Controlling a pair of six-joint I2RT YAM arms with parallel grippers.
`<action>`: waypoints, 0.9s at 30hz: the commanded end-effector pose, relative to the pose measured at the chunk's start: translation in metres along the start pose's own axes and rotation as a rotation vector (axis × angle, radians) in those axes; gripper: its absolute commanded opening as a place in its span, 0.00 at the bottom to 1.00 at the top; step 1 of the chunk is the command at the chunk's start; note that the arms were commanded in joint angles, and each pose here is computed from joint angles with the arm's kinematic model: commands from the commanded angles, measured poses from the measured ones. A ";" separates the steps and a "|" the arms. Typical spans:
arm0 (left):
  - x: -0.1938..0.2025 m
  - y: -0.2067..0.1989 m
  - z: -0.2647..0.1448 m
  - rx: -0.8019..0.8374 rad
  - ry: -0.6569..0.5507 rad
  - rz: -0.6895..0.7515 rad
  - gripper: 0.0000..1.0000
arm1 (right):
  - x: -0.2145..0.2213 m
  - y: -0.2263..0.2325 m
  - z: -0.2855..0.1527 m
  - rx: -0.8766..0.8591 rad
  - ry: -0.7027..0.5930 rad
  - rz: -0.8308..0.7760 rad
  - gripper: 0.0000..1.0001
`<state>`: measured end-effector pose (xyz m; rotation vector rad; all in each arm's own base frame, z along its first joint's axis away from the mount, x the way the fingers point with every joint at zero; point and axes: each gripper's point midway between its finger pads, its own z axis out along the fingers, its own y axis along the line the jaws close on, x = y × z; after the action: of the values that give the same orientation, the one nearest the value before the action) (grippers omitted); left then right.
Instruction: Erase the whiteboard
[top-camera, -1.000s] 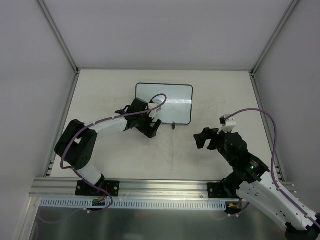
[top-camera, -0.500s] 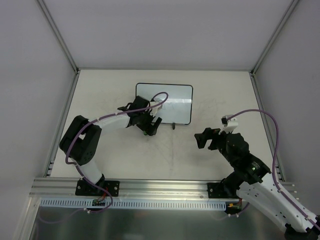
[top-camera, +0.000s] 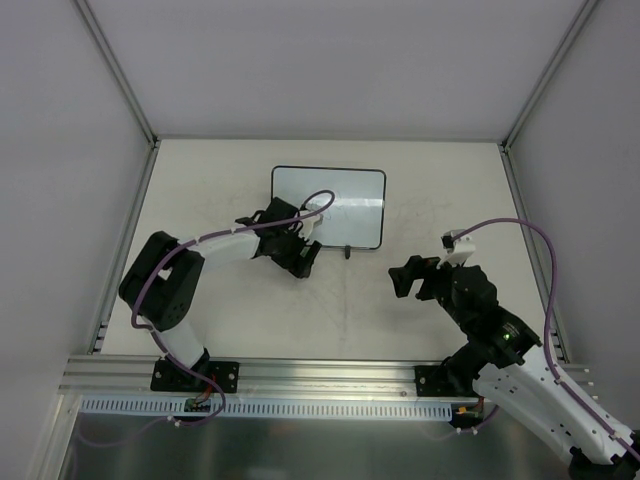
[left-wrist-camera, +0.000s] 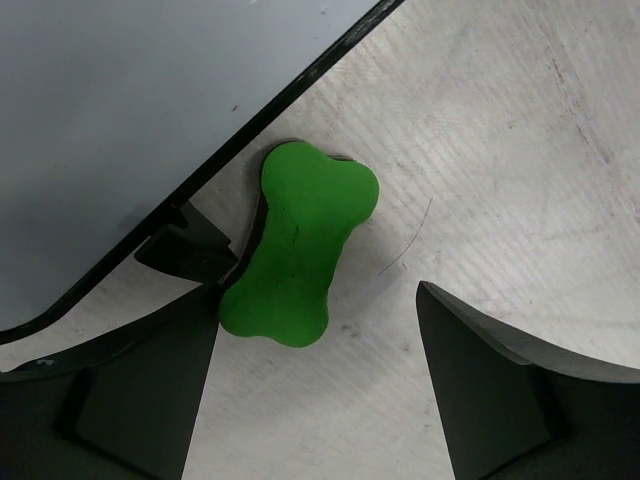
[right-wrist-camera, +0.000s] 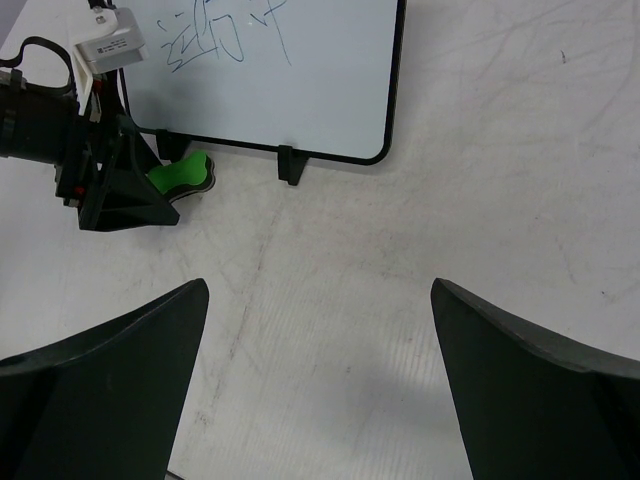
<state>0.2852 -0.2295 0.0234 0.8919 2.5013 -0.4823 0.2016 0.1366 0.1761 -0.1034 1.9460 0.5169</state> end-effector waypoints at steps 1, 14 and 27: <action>0.003 -0.016 -0.006 0.034 0.002 0.000 0.79 | -0.017 0.005 -0.004 -0.016 -0.041 0.002 0.99; 0.002 -0.003 0.006 -0.129 0.029 -0.006 0.73 | -0.018 0.005 -0.005 -0.021 -0.048 0.009 0.99; -0.002 0.015 0.011 -0.265 0.017 -0.066 0.56 | -0.019 0.005 -0.006 -0.025 -0.053 0.011 0.99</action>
<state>0.2949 -0.2236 0.0158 0.7397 2.5271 -0.1972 0.2016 0.1345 0.1785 -0.0944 1.9366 0.5213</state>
